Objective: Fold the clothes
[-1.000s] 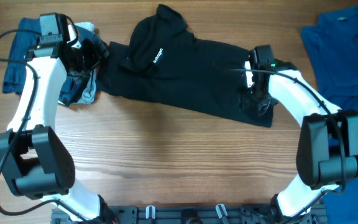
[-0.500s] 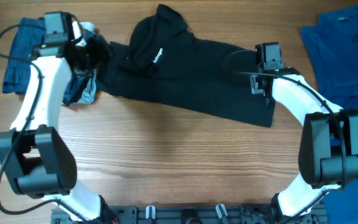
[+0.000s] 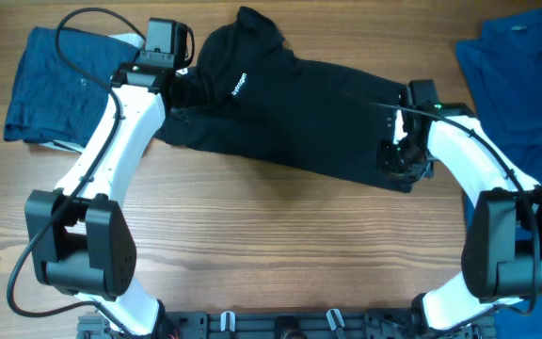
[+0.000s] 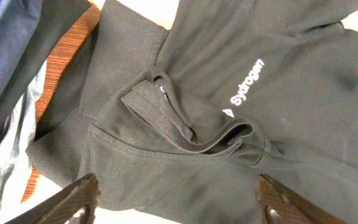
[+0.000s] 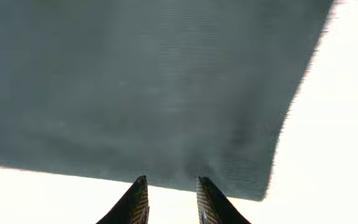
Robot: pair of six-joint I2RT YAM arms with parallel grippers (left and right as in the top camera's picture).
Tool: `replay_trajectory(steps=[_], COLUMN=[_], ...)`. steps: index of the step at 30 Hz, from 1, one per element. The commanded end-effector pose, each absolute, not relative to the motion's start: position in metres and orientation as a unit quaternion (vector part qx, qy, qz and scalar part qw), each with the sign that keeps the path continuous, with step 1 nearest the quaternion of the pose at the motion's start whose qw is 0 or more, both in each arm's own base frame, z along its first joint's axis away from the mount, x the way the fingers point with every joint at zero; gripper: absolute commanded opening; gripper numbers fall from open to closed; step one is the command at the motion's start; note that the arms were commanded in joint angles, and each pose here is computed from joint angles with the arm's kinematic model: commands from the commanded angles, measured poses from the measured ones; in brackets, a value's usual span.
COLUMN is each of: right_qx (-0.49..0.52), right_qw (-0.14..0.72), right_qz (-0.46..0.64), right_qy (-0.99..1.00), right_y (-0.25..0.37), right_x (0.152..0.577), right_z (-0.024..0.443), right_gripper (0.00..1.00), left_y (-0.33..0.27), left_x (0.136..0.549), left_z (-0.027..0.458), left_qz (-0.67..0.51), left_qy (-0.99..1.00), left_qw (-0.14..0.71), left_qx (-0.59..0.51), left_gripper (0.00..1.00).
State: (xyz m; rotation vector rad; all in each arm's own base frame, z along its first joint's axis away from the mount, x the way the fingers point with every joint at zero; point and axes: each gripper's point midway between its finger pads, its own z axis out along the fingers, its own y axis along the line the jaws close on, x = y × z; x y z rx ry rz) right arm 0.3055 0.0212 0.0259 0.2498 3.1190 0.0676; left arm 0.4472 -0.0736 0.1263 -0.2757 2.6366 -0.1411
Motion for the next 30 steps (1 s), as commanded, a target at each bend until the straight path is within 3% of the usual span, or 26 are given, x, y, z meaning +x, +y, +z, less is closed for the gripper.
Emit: replay_trajectory(steps=[1,5,12,18,20,21,23,30], right_qx=[0.149,0.199,0.218,0.228,0.228,0.228,0.227,0.248], right_qw=[0.006,-0.003,0.005,0.004,0.005,0.008,0.013,0.028], right_qz=[0.039,0.073,0.123,0.047,0.053,0.053,0.053,-0.014], right_qy=[0.988,0.977,0.968,0.973,0.972,0.972,0.972,0.968], right_y=[0.005,-0.012,-0.001,-0.025,-0.023,-0.023,-0.024,-0.08], right_x=[0.305,0.301,0.298,0.286,0.284,0.285,0.287,0.282], right_z=[0.028,0.029,0.01,-0.002,-0.007,-0.009,-0.009,-0.009], right_gripper=[0.34,0.48,0.47,0.47,0.39,0.24,0.05,0.04], left_y=[-0.069,-0.069,-0.069,-0.069,-0.069,-0.069,-0.069,-0.07], left_x=[0.449,0.449,0.449,0.45,0.45,0.45,0.45,0.45], left_z=[0.138,0.138,0.137,0.137,0.137,0.137,0.137,0.137], left_qz=[-0.045,-0.045,-0.044,-0.043,-0.043,-0.043,-0.043,-0.046], left_qy=[0.96,0.96,0.961,0.96,0.96,0.96,0.96,0.96], left_qw=[0.257,0.257,0.256,0.258,0.258,0.258,0.258,0.257], left_qx=[-0.099,-0.099,-0.099,-0.099,-0.099,-0.099,-0.099,-0.103], left_gripper=[0.85,0.87,0.91,0.91,0.91,0.91,0.91,0.89])
